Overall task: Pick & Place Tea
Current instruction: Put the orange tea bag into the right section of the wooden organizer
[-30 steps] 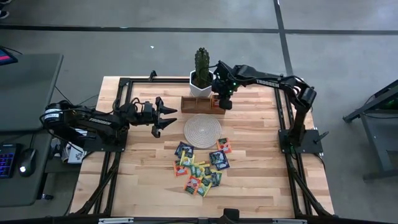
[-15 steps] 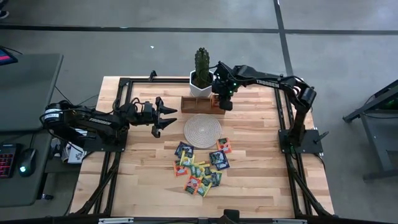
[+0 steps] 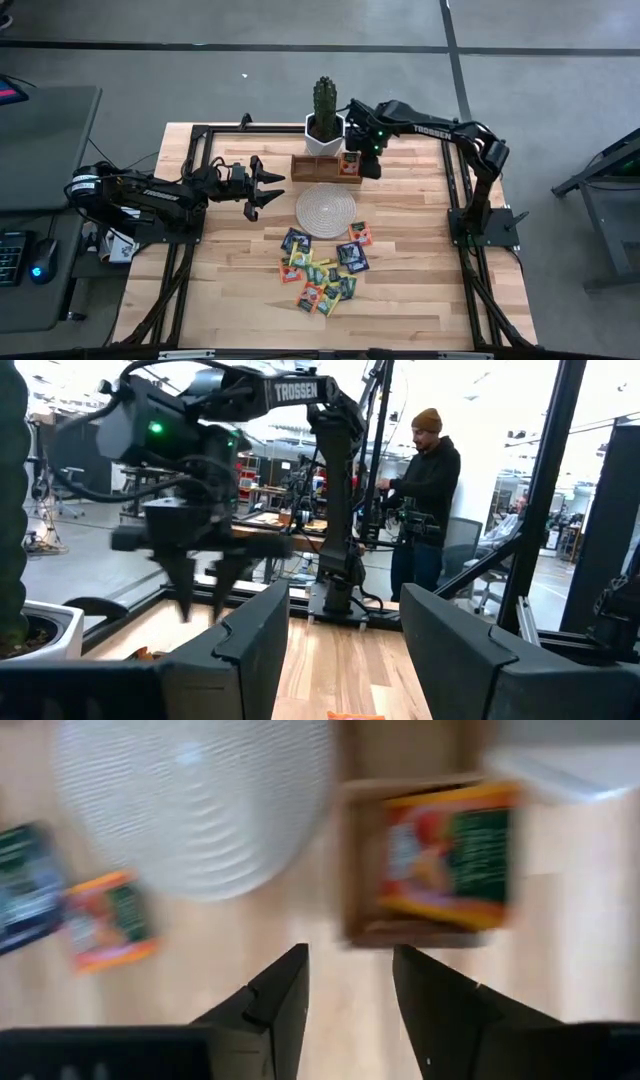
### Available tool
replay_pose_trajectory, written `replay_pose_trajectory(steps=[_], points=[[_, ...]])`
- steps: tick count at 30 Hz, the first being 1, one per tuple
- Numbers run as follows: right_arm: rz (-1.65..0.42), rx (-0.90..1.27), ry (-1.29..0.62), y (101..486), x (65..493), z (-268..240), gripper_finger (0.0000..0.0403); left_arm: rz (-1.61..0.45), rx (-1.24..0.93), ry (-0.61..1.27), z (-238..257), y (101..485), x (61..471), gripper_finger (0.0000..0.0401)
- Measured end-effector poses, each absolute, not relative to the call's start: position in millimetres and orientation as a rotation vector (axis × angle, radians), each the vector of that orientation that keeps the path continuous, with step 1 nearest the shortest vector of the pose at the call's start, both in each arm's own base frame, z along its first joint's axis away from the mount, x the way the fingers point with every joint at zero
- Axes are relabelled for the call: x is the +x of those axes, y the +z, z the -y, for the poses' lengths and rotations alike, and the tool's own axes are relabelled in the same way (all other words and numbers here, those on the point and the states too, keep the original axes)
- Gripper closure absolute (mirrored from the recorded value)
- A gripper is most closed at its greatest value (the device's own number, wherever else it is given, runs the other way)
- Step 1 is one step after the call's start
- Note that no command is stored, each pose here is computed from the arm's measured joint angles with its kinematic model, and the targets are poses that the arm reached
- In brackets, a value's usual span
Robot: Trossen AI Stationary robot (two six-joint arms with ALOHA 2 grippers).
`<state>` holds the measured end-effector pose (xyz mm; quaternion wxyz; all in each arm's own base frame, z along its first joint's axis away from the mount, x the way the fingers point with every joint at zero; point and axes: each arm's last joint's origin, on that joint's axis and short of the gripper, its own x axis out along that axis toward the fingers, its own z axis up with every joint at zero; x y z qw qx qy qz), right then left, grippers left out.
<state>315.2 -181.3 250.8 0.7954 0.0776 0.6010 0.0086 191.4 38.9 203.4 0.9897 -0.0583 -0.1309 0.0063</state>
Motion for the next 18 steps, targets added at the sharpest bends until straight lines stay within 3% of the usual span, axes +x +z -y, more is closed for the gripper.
replay_pose_trajectory(steps=[9, 18], points=[[-1.362, 0.297, 0.222, 233.1, 320.8, 136.1, 0.0236, 0.261, -0.11, 0.018, -39.0, 203.2, 191.5, 0.0213], [-1.473, 0.363, 0.281, 193.7, 312.9, 103.9, 0.0204, 0.261, -0.107, 0.018, -39.0, 203.3, 191.5, 0.0213]])
